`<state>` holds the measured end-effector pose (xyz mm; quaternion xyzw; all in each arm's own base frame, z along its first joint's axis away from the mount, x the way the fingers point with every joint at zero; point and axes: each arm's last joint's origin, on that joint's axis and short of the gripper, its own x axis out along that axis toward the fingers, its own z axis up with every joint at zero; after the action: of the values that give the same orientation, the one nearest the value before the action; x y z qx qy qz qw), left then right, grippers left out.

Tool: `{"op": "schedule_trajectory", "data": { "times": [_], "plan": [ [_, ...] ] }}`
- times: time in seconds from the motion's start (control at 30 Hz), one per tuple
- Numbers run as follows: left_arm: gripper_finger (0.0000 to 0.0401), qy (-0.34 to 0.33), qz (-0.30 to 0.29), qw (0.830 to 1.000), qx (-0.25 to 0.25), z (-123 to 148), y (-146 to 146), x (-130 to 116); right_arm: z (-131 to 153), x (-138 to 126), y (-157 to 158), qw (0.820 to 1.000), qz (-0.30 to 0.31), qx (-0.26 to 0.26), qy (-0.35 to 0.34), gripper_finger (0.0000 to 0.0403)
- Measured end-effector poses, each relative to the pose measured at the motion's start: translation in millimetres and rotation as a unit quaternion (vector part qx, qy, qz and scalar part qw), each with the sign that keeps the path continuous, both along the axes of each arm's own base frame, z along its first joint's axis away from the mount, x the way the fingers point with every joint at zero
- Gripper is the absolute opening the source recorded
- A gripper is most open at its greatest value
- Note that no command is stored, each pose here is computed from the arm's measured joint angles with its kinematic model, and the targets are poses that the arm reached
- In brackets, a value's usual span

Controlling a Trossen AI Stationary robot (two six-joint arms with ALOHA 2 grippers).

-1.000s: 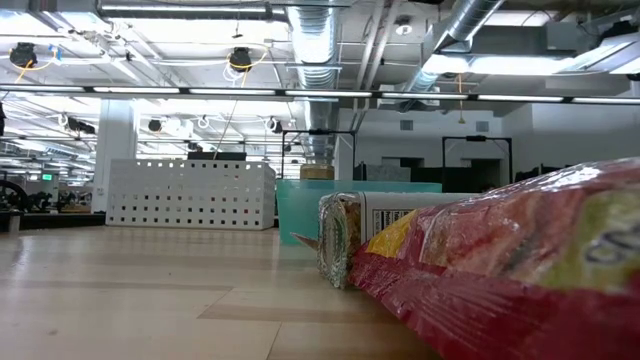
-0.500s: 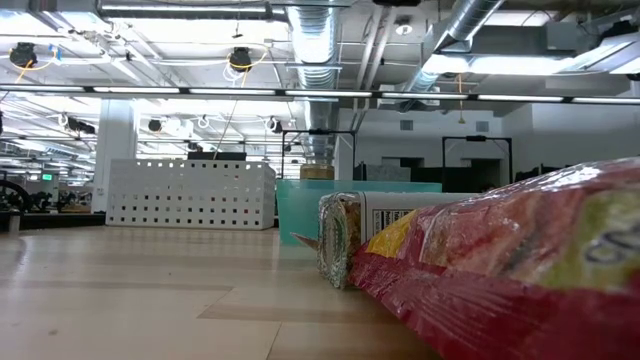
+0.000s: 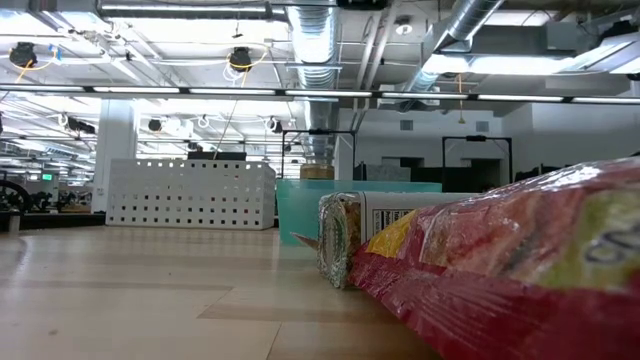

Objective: Pick & Place Food Item
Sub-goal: Put the red seasoning into the blue bin

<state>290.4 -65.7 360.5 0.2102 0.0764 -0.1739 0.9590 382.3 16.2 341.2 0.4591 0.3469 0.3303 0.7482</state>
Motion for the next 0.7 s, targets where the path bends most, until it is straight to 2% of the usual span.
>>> {"op": "schedule_trajectory", "data": {
  "times": [0.07, 0.33, 0.47, 0.63, 0.7],
  "plan": [
    [0.0333, -0.001, 0.002, 1.000, 0.000, 0, 1, 0, 4, 7, 0, 1.000, 0.000, 0.000, -0.017, 0.0296],
    [0.0325, 0.011, -0.004, 1.000, -0.003, -2, 1, 0, -3, 21, -1, 1.000, -0.005, -0.002, -0.005, 0.0296],
    [0.0286, 0.015, -0.001, 1.000, -0.015, -2, 1, 0, -2, 25, 0, 1.000, -0.004, -0.002, -0.007, 0.0296],
    [0.0205, 0.023, -0.001, 1.000, -0.014, -3, 1, -1, -1, 26, 0, 1.000, -0.004, -0.002, -0.010, 0.0296],
    [0.0205, 0.024, 0.003, 0.999, -0.022, -3, 1, -1, -1, 26, 0, 1.000, -0.002, -0.001, -0.011, 0.0296]
  ]
}}
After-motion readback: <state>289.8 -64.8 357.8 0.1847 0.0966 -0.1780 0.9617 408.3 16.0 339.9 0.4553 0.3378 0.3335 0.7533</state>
